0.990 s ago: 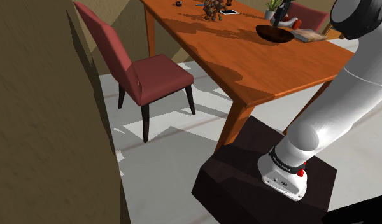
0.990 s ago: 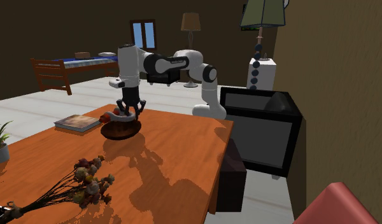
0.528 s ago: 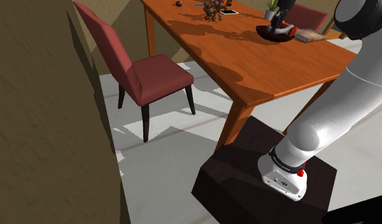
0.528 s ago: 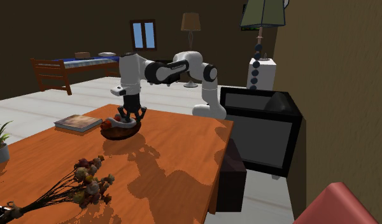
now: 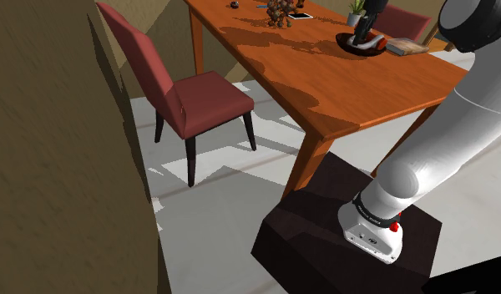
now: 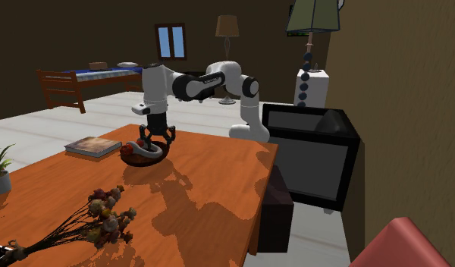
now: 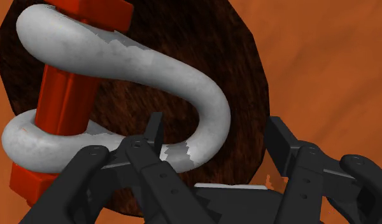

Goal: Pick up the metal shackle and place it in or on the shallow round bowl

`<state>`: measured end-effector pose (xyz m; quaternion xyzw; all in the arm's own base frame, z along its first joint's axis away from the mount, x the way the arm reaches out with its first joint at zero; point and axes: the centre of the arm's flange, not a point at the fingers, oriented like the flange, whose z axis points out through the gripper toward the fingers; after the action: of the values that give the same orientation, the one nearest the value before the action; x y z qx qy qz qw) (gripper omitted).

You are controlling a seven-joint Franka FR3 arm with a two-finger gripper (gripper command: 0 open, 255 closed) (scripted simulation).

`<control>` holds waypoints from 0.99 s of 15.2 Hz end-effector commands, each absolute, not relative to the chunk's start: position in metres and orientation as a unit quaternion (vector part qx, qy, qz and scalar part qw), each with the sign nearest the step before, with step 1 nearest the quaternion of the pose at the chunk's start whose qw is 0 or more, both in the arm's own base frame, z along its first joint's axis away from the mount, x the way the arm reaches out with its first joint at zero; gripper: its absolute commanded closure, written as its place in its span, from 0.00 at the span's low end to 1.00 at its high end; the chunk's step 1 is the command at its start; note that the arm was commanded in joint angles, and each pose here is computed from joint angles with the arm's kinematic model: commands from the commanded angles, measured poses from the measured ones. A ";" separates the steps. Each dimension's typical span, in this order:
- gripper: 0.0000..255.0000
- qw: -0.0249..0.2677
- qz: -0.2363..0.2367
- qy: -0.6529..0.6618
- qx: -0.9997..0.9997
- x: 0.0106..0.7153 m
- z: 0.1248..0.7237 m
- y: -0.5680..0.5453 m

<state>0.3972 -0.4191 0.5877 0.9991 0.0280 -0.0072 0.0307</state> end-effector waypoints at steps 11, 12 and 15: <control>0.00 0.030 -0.008 0.028 0.999 0.398 0.637 -0.416; 0.00 0.030 -0.008 0.028 0.999 0.398 0.637 -0.416; 0.00 0.030 -0.008 0.028 0.999 0.398 0.637 -0.416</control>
<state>0.3980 -0.4159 0.6374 0.9991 0.0280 -0.0075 0.0305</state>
